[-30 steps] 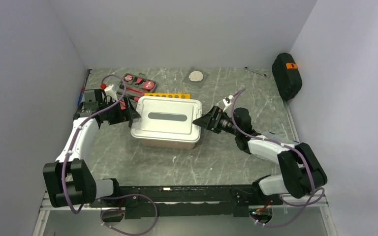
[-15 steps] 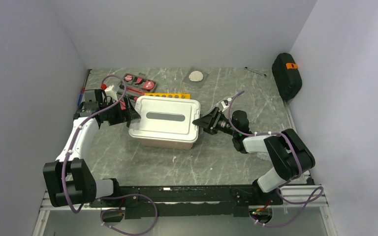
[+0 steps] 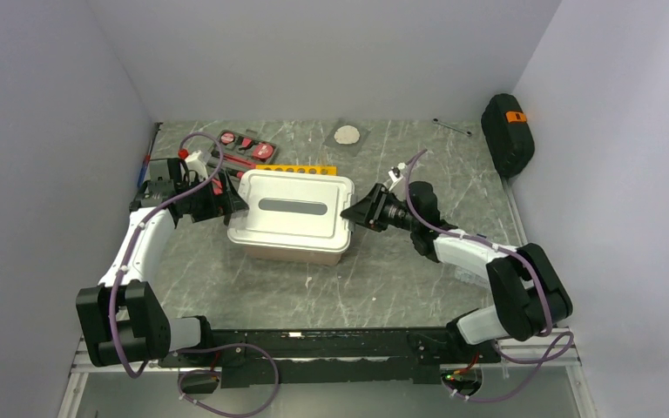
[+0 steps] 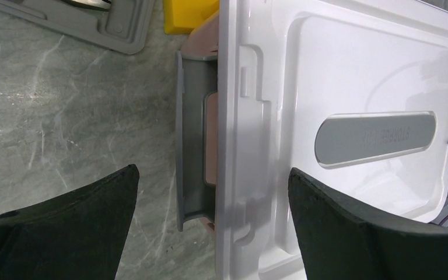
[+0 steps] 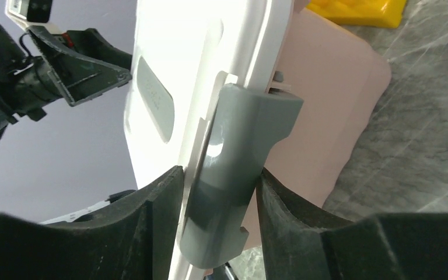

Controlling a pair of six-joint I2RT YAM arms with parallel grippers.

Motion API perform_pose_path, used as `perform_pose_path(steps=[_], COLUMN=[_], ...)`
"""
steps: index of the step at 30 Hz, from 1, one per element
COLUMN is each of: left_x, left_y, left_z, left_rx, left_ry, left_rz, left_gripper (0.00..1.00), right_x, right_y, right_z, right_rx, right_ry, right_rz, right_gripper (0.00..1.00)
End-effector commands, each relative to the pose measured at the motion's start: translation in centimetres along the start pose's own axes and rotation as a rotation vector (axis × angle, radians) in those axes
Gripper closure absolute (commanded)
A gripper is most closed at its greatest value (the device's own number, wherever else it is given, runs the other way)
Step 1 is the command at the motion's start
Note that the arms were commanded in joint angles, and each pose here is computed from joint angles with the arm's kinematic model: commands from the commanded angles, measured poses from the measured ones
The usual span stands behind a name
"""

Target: Organize the chemistry lab equipment

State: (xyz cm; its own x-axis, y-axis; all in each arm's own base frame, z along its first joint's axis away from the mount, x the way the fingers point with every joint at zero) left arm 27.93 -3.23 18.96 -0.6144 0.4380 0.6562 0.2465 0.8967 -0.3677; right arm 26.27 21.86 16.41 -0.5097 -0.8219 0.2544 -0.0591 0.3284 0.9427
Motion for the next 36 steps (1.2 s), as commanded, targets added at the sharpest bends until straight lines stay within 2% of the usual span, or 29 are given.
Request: perform_pose_path(steps=[1, 14, 25, 36], left_x=[1.0, 1.2, 1.3, 1.8], left_y=[-0.3, -0.2, -0.2, 0.2], left_z=[-1.5, -1.5, -1.5, -1.7], left_rx=[-0.027, -0.028, -0.031, -0.028], left_ry=[-0.051, -0.053, -0.054, -0.069], left_rz=[-0.014, -0.029, -0.038, -0.098], left_gripper=[0.01, 0.01, 0.00, 0.01], right_x=[-0.1, -0.8, -1.9, -1.6], right_y=[0.0, -0.8, -1.3, -1.0], right_z=[-0.6, -0.6, 0.0, -0.4], right_rx=[0.077, 0.189, 0.280, 0.352], right_ry=[-0.020, -0.019, 0.000, -0.030], right_rz=[0.113, 0.375, 0.542, 0.628], right_gripper=[0.48, 0.47, 0.62, 0.70])
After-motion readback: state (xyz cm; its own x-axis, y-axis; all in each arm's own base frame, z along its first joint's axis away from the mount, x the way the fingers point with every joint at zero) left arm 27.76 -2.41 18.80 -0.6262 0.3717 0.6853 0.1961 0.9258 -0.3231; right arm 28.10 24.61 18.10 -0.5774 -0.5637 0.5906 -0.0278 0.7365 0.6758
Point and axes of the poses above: each gripper's point midway between its finger pads, its own x axis back along the fingers, its own y axis along the line the jaws close on, z = x × y, the point moved 6 cm from there along x, back along the fingers, and after that the axes turned 12 degrees about -x, right-handed, at the moved point
